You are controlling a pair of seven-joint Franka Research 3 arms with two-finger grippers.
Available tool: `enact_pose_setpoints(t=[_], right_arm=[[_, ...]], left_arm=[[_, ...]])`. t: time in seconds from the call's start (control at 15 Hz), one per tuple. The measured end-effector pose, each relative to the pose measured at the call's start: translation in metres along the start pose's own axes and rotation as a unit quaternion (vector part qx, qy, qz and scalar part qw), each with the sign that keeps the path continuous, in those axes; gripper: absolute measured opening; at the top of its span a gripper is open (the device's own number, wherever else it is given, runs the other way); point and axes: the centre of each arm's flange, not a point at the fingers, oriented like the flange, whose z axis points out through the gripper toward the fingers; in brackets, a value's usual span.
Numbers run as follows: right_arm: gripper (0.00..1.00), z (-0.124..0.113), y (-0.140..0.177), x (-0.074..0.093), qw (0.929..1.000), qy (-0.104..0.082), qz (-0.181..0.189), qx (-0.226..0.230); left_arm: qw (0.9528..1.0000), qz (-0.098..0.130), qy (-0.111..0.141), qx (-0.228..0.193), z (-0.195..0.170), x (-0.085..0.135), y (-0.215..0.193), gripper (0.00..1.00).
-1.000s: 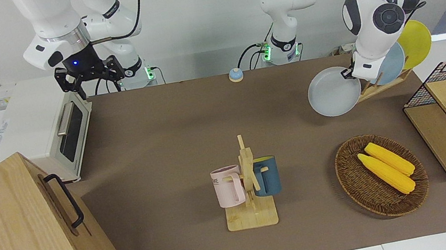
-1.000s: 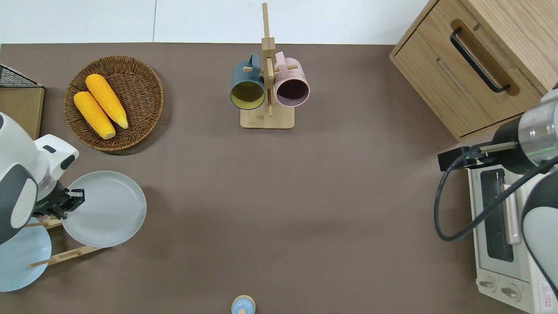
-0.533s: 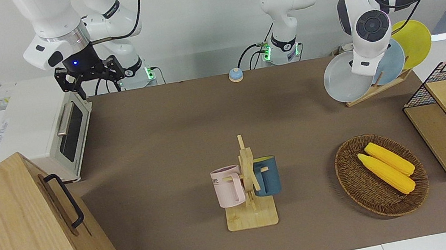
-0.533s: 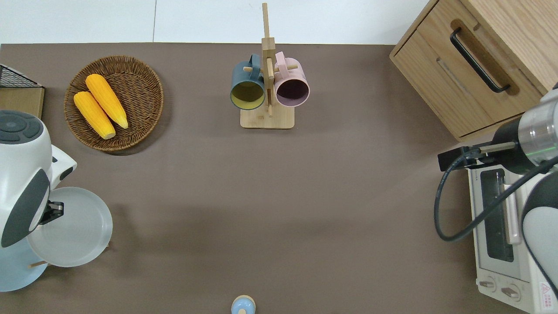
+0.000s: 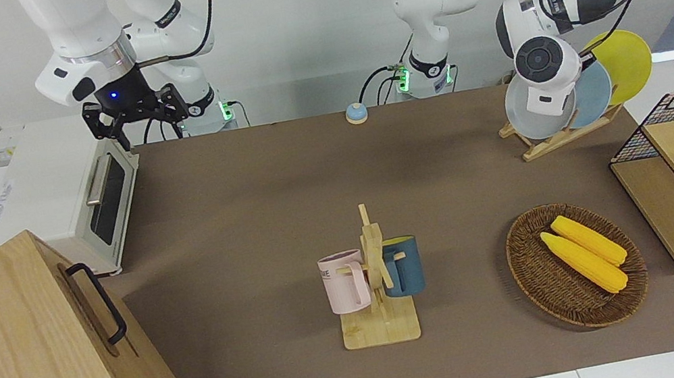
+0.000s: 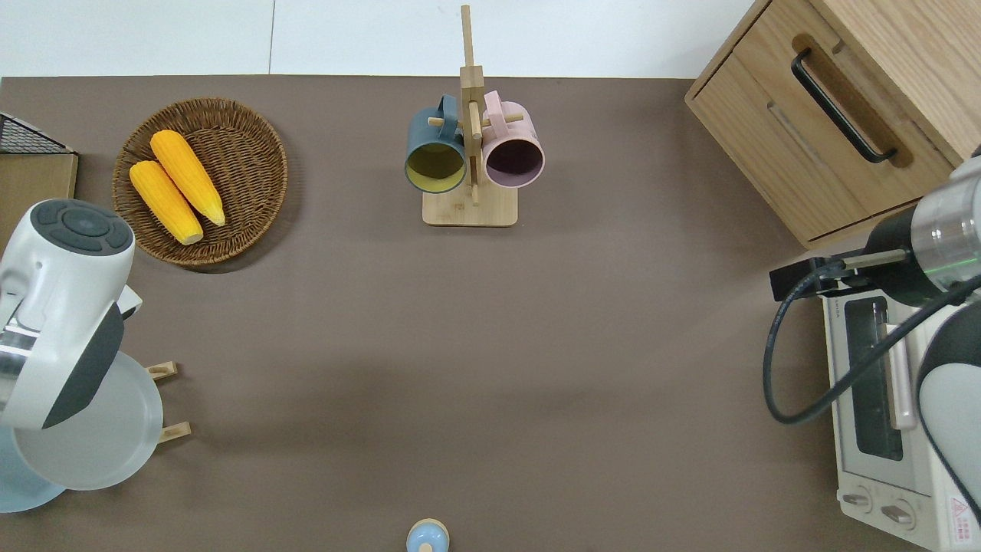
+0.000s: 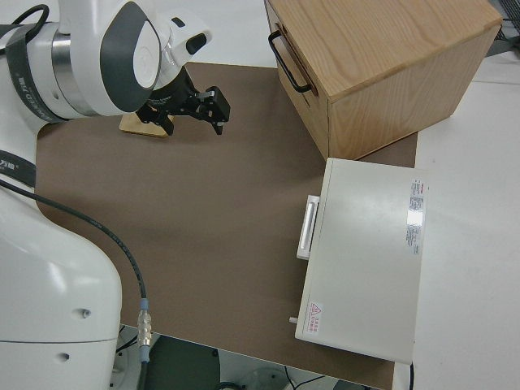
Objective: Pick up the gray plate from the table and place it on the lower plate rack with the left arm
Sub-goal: 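Lower the upright gray plate into the lower slot of the rack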
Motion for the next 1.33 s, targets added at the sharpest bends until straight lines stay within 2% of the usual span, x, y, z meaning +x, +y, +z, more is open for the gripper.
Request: enact_pose_setpoints(t=[0.47,0.8,1.07,1.27,1.33], right_arm=[[0.99,0.000,0.000,0.000,1.0000,0.000,0.000,0.000],[0.99,0.000,0.000,0.000,1.0000,0.000,0.000,0.000],[0.99,0.000,0.000,0.000,1.0000,0.000,0.000,0.000],[0.99,0.000,0.000,0.000,1.0000,0.000,0.000,0.000],[0.99,0.000,0.000,0.000,1.0000,0.000,0.000,0.000]], left_arm=[[0.9989,-0.029,-0.019,0.031,0.019,0.009,0.027,0.02],[0.9983,-0.034,-0.017,0.044,0.019,0.012,0.035,0.02],[0.9975,-0.050,-0.017,0.046,0.020,0.014,0.039,0.05],[0.9973,-0.052,-0.019,0.049,0.021,0.016,0.043,0.33],[0.9973,-0.052,-0.019,0.049,0.021,0.016,0.044,0.37]])
